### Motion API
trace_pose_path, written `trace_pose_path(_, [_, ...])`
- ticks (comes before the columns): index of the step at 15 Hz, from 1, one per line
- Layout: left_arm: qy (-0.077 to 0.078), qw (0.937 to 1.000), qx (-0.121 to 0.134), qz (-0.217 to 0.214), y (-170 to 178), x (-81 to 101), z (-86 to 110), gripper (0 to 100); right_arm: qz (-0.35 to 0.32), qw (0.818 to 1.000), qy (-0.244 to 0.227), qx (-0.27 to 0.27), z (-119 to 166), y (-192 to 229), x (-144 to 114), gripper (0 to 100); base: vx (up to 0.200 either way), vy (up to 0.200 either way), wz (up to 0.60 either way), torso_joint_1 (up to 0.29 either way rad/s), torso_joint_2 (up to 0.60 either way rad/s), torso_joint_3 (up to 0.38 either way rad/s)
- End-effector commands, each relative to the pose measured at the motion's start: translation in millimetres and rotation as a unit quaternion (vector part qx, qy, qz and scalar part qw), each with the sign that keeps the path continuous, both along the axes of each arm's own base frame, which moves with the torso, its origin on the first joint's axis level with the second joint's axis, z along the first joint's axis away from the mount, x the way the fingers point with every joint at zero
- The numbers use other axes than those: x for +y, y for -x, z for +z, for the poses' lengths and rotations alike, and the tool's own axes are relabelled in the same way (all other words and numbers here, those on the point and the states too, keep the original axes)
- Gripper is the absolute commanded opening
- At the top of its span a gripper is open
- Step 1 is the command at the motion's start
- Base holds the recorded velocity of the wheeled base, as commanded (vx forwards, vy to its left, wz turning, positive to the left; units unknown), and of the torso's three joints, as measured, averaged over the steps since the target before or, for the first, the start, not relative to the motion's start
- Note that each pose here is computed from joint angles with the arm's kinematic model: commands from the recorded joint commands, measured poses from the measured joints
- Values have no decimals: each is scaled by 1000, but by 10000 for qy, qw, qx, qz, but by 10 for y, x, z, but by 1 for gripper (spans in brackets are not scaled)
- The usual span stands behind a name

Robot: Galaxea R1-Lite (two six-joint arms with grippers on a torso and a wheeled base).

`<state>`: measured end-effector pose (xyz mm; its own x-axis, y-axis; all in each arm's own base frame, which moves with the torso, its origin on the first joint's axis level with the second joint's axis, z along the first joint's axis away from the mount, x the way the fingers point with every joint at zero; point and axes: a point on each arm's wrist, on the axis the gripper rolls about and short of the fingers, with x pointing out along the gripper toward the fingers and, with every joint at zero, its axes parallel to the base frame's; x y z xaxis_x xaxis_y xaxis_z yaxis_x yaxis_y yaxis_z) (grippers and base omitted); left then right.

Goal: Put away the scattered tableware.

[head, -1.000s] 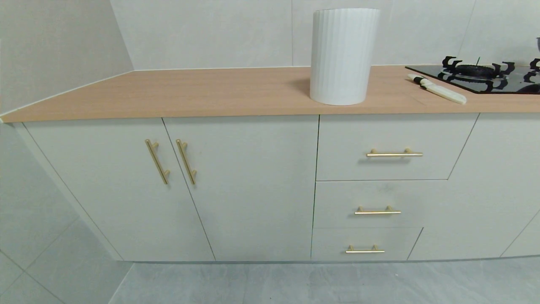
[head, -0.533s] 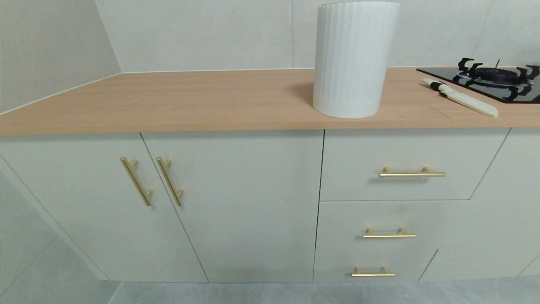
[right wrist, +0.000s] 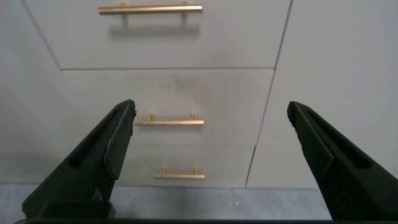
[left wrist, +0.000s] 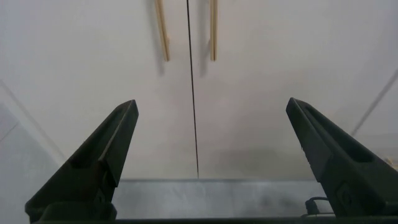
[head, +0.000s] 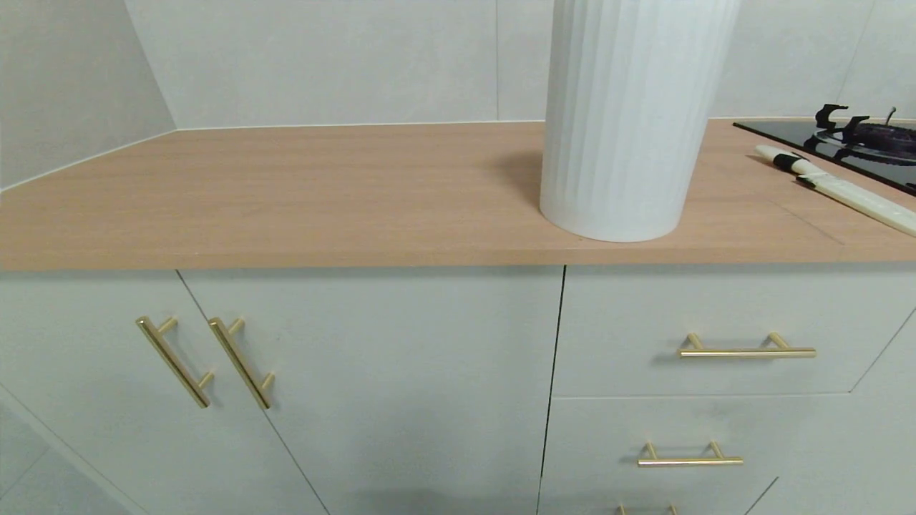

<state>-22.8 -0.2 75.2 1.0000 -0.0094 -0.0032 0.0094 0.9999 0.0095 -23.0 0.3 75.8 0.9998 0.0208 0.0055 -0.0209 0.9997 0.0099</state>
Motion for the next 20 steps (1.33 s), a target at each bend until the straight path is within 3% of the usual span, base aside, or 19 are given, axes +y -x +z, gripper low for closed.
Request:
trace_pose_path(1, [2, 10000, -1, 1, 0, 0, 0, 100, 3, 10000, 4, 5, 1, -1, 0, 100, 0, 0, 0, 0, 0, 0])
trace_pose_path(20, [10, 10000, -1, 1, 0, 0, 0, 100, -5, 10000, 27, 4, 1, -1, 0, 100, 0, -11, -32, 0, 0, -1])
